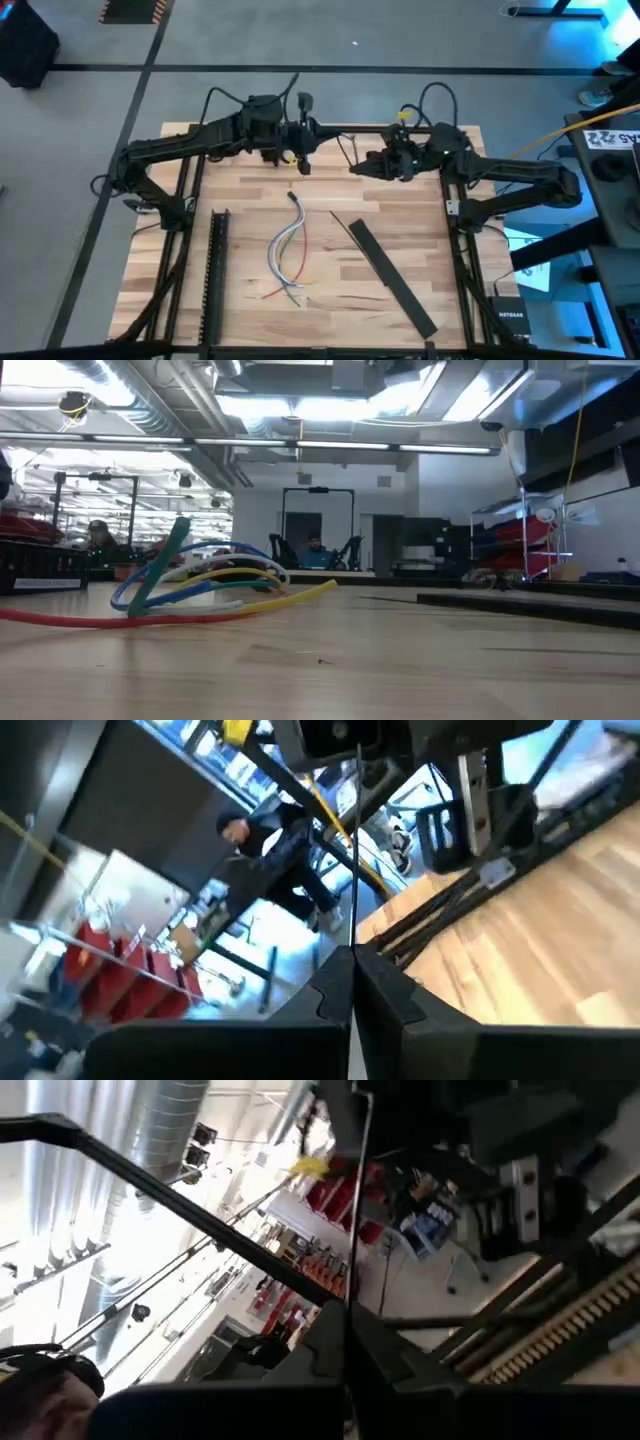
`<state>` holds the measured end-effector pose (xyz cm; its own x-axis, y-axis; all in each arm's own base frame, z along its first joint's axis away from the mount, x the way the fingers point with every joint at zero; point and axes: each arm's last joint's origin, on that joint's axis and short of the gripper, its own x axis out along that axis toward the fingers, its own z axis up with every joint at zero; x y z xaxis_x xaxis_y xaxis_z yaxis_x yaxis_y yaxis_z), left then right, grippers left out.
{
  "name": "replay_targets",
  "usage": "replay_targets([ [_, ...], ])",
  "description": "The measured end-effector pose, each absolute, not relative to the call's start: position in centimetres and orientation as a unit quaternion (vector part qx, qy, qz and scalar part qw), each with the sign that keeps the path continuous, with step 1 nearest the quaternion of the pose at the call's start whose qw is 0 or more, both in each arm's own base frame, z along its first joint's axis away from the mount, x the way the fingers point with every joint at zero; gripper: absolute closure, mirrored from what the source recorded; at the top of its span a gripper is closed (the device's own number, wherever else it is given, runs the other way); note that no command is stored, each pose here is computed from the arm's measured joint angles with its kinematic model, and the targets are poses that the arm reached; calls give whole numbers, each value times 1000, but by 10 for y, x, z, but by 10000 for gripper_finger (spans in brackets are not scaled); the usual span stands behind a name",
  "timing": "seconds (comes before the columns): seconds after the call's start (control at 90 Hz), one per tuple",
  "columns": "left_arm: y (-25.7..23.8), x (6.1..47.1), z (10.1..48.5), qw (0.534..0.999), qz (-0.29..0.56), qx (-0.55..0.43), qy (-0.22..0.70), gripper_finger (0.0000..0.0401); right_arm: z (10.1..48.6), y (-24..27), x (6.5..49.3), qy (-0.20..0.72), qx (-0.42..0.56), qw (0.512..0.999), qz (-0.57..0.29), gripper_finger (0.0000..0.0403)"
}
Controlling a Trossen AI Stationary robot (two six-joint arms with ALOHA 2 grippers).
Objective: Ziptie cables
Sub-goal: Insert the left black zip tie tail into the locking head
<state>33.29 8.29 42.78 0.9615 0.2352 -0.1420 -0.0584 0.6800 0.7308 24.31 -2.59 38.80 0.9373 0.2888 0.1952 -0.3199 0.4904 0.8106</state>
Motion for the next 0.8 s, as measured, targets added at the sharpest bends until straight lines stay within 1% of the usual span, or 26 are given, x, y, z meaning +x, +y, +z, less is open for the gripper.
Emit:
replay_targets([
  [0.156, 80, 330, 432, 917, 76, 379, 97, 401, 394, -24, 233, -18, 467, 865, 186, 403],
  [0.478, 72, 340, 425, 917, 64, 379, 101, 401, 385, -24, 241, 14, 478, 859, 184, 403],
  [0.8, 73, 339, 427, 921, 80, 368, 100, 401, 385, -24, 241, 18, 475, 859, 190, 403],
])
